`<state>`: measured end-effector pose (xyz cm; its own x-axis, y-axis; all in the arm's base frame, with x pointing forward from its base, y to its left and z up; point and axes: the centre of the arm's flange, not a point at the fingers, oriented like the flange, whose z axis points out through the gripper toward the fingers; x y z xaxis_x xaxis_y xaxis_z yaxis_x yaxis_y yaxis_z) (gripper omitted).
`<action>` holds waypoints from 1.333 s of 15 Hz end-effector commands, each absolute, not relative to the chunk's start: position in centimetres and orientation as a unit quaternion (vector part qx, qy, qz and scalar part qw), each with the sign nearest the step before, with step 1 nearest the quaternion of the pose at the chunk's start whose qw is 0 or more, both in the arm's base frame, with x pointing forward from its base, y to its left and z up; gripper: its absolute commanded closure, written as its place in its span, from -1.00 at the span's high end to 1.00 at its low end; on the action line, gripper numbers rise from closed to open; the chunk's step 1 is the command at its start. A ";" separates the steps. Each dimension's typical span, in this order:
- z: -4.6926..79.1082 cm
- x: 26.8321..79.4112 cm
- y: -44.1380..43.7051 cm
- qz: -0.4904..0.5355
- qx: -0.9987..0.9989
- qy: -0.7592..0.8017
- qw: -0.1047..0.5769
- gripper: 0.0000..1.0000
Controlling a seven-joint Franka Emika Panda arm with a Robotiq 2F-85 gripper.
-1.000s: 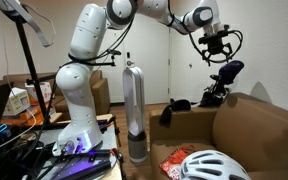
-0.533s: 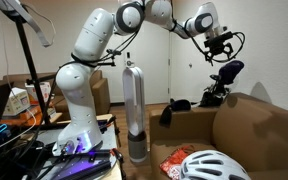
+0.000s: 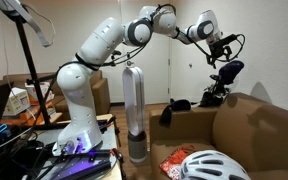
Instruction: Remove the cover from the golf club and place it on the sofa
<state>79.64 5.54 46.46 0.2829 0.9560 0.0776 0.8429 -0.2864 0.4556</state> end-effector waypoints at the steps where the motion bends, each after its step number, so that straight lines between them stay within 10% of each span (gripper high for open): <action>1: 46.4 80.0 5.8 0.172 0.774 0.584 0.172 1.00; 20: 44.1 84.2 8.8 0.238 0.668 0.646 0.283 1.00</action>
<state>83.12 8.60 42.66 0.0449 0.9989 -0.0140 0.7990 -0.0275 0.6006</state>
